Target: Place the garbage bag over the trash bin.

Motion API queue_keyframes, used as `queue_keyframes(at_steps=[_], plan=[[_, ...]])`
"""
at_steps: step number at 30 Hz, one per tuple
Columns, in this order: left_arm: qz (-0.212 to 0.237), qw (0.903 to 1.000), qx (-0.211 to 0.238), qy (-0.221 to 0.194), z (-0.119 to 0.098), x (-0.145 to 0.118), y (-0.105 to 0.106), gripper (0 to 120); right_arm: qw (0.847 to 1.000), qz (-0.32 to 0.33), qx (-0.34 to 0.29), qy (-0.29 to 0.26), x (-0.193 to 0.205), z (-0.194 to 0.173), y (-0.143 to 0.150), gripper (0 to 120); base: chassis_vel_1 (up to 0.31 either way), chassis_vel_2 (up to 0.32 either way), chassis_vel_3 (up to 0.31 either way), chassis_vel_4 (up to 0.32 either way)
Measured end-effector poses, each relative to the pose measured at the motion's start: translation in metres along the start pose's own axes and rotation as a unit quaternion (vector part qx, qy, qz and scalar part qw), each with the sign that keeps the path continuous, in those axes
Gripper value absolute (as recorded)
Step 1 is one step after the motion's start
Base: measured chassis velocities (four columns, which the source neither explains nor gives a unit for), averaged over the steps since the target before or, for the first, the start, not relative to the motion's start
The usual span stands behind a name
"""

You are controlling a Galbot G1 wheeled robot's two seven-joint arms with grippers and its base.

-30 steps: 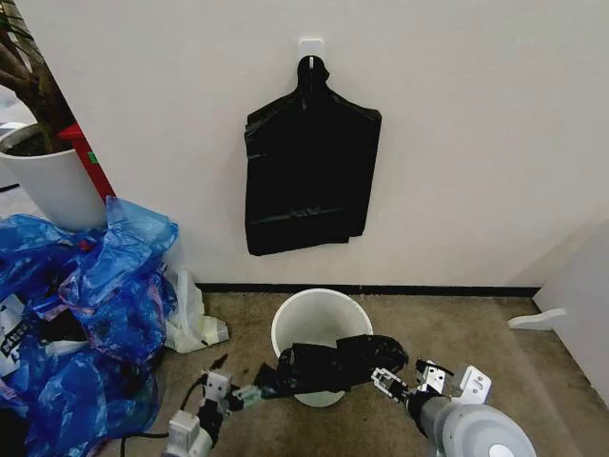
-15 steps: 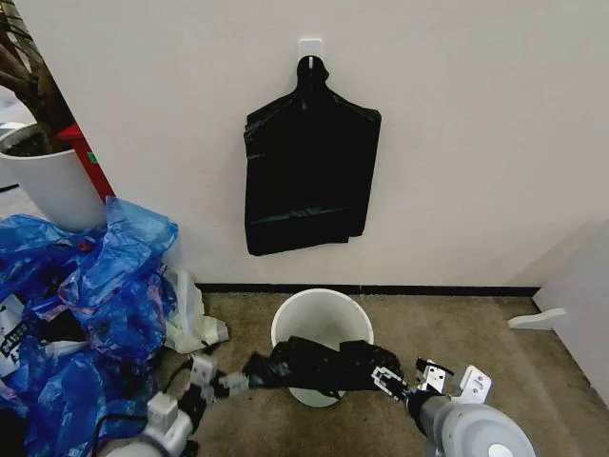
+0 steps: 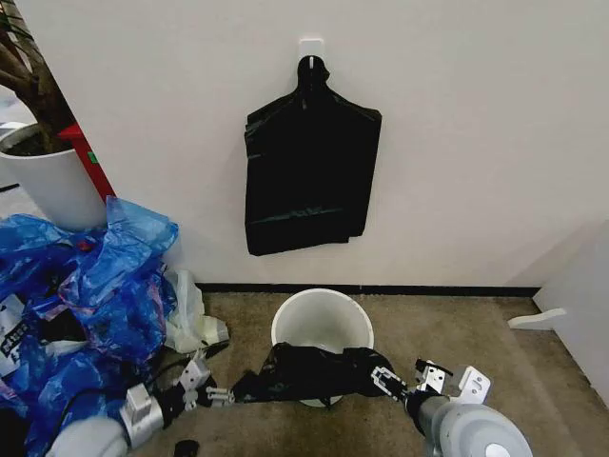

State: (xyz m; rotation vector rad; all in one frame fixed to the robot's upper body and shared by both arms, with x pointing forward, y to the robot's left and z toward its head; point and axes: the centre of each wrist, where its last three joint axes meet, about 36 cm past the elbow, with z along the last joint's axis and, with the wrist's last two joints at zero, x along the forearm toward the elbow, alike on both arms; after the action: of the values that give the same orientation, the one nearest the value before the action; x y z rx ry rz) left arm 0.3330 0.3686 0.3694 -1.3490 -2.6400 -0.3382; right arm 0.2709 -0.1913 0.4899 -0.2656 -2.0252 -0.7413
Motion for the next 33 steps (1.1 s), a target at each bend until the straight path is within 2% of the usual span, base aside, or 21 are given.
queue_keyframes(at_steps=[1, 2, 7, 8, 9, 10, 11, 14, 16, 20, 21, 24, 25, 28, 33], plan=[[0.021, 0.9997, -0.005, -0.013, -0.003, -0.004, 0.006, 100, 1.0, 0.0, 0.0, 0.0, 0.001, 0.0, 0.0, 100, 0.0, 0.0, 0.0, 0.0], [0.021, 0.9997, -0.005, -0.013, -0.003, -0.004, 0.006, 100, 1.0, 0.0, 0.0, 0.0, 0.001, 0.0, 0.0, 100, 0.0, 0.0, 0.0, 0.0], [0.126, 0.9914, -0.019, -0.03, -0.007, -0.005, 0.032, 100, 1.0, 0.003, -0.003, -0.004, 0.003, 0.0, 0.0, 100, 0.0, 0.0, 0.0, 0.0], [0.126, 0.9914, -0.019, -0.03, -0.007, -0.005, 0.032, 100, 1.0, 0.003, -0.003, -0.004, 0.003, 0.0, 0.0, 100, 0.0, 0.0, 0.0, 0.0], [0.161, 0.9863, -0.026, -0.027, -0.008, -0.002, 0.041, 100, 1.0, 0.005, -0.004, -0.005, 0.003, 0.0, 0.0, 100, 0.0, 0.0, 0.0, 0.0], [0.176, 0.9837, -0.03, -0.025, -0.009, 0.0, 0.045, 100, 1.0, 0.005, -0.004, -0.006, 0.003, 0.0, 0.0, 100, 0.0, 0.0, 0.0, 0.0], [0.21, 0.9767, -0.038, -0.022, -0.011, 0.003, 0.054, 100, 1.0, 0.006, -0.004, -0.007, 0.003, 0.0, 0.0, 100, 0.0, 0.0, 0.0, 0.0], [0.251, 0.9665, -0.054, -0.016, -0.016, 0.006, 0.067, 100, 1.0, 0.004, -0.005, -0.008, 0.002, 0.0, 0.001, 100, 0.0, 0.0, 0.0, 0.0], [0.25, 0.9666, -0.055, -0.02, -0.017, 0.007, 0.069, 100, 1.0, 0.004, -0.005, -0.008, 0.002, 0.001, 0.001, 100, 0.0, 0.0, 0.0, 0.0], [0.207, 0.9756, -0.017, -0.07, -0.017, 0.01, 0.068, 100, 1.0, 0.003, -0.006, -0.007, 0.002, 0.001, 0.002, 100, 0.0, 0.0, 0.0, 0.0], [0.207, 0.9756, -0.017, -0.07, -0.017, 0.01, 0.068, 100, 1.0, 0.003, -0.006, -0.007, 0.002, 0.001, 0.002, 100, 0.0, 0.0, 0.0, 0.0], [0.175, 0.9794, 0.015, -0.1, -0.018, 0.011, 0.068, 100, 1.0, 0.005, -0.005, -0.008, 0.001, 0.002, 0.001, 100, 0.0, 0.0, 0.0, 0.0], [0.146, 0.9829, 0.024, -0.109, -0.017, 0.011, 0.068, 100, 1.0, 0.005, -0.005, -0.008, 0.001, 0.002, 0.001, 100, 0.0, 0.0, 0.0, 0.0], [0.072, 0.9893, 0.043, -0.12, -0.016, 0.012, 0.063, 100, 1.0, 0.004, -0.006, -0.008, 0.0, 0.002, 0.002, 100, 0.0, 0.0, 0.0, 0.0], [0.037, 0.9921, 0.05, -0.109, -0.01, 0.019, 0.058, 100, 1.0, 0.004, -0.008, -0.008, -0.002, 0.002, 0.002, 100, 0.0, 0.0, 0.0, 0.0]])
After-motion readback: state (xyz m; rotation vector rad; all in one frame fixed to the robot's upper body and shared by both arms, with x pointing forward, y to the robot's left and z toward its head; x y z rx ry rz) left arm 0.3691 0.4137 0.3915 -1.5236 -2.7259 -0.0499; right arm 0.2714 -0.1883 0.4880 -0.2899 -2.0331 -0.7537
